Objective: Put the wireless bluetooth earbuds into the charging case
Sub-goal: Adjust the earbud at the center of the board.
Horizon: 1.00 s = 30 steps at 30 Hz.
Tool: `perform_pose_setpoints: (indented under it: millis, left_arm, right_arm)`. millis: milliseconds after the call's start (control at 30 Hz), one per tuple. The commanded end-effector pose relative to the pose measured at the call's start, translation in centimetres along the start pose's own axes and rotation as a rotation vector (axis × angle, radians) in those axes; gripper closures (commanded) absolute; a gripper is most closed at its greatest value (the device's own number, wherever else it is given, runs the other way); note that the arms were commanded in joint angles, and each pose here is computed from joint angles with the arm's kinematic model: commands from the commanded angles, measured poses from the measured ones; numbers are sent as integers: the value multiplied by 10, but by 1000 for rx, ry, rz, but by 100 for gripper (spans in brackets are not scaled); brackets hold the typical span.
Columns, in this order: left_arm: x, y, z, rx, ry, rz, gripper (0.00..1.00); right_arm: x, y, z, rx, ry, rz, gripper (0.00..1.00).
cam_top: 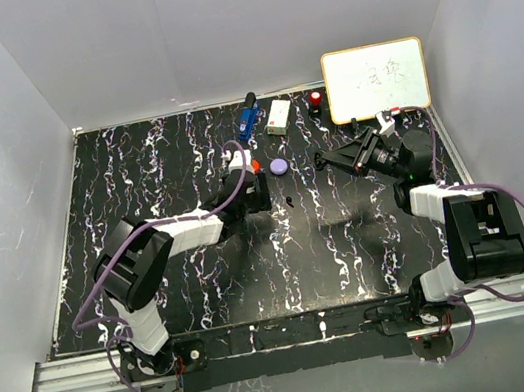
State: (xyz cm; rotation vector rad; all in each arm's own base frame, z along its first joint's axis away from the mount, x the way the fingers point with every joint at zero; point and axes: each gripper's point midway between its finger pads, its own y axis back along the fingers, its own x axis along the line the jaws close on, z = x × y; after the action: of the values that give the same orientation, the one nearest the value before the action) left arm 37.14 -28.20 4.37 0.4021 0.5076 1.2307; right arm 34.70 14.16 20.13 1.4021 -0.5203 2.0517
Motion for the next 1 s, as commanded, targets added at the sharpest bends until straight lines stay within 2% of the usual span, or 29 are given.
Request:
perform_pose_setpoints:
  millis: [0, 200, 333, 967]
  left_arm:
    - [-32, 15, 4, 90, 107, -110, 39]
    - [-43, 9, 0, 135, 147, -125, 38]
    - [-47, 2, 3, 118, 123, -89, 38]
    - [-67, -18, -14, 187, 9, 25, 40]
  right_arm:
    - [22, 4, 7, -20, 78, 61, 100]
    - [24, 5, 8, -24, 85, 65, 100]
    - [26, 6, 10, -26, 85, 68, 100]
    - [31, 18, 16, -51, 93, 72, 100]
